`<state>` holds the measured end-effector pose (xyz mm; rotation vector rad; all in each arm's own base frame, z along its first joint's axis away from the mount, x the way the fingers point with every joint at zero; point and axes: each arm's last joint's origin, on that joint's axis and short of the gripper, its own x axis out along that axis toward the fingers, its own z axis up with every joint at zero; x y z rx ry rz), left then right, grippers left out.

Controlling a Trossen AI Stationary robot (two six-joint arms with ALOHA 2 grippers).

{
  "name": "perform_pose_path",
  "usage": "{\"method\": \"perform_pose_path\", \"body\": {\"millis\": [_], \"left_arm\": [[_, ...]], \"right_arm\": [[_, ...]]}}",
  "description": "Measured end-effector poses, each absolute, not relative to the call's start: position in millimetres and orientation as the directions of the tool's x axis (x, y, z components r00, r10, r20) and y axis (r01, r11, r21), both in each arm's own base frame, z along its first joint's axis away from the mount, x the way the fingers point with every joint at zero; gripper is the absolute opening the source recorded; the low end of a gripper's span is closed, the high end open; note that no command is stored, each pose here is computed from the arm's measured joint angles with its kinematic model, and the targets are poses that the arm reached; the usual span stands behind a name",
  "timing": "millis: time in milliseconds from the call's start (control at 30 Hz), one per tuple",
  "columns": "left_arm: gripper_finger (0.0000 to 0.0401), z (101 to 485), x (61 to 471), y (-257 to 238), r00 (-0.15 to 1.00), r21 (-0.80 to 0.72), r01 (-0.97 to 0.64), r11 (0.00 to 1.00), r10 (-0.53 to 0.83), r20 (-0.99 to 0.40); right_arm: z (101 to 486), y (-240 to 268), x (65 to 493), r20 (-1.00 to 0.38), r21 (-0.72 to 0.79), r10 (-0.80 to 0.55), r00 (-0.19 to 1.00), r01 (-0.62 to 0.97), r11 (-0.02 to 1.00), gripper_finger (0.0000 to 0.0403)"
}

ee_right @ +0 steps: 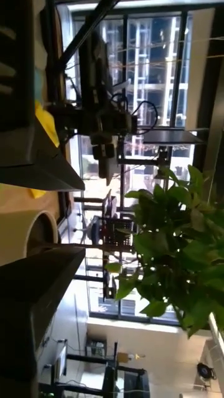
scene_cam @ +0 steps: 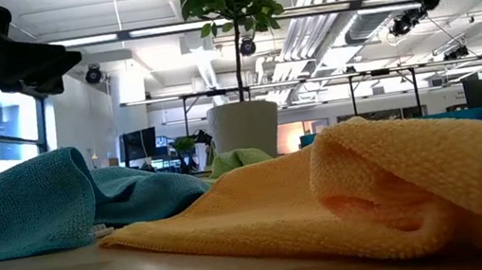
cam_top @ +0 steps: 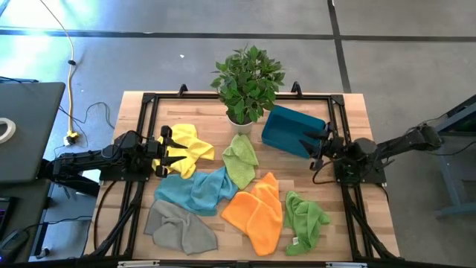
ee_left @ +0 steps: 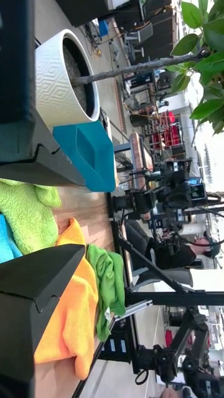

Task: Fold microfiber towels
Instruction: Adjust the orange towel

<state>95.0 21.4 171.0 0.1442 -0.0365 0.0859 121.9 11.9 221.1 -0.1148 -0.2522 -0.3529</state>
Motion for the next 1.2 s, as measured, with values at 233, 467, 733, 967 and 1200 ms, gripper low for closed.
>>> {"method": "perform_pose_path", "body": {"millis": [233, 467, 733, 967, 1200], "left_arm": [[0.0152, 171, 95, 21, 0.996, 0.142, -0.088, 0.986, 0.083, 0.042], [0.0152, 171, 95, 21, 0.996, 0.142, -0.089, 0.986, 0.083, 0.043], [0.0152, 171, 95, 21, 0.996, 0.142, -0.088, 0.986, 0.083, 0.043], [0.0152, 171, 95, 21, 0.996, 0.142, -0.088, 0.986, 0.083, 0.043], [0.0152, 171, 95, 21, 0.996, 0.142, -0.088, 0.986, 0.083, 0.043]], "right_arm": [[242, 7, 146, 0.162, -0.087, -0.328, 0.931, 0.344, 0.935, 0.0149], [252, 4, 178, 0.013, -0.058, -0.312, 0.950, 0.313, 0.948, 0.0149], [242, 12, 215, -0.196, 0.100, -0.143, 0.970, 0.165, 0.981, 0.0149], [227, 20, 242, -0.291, 0.268, 0.046, 0.956, 0.035, 0.963, 0.0149], [215, 32, 268, -0.337, 0.322, 0.084, 0.938, 0.031, 0.946, 0.0149]]}}
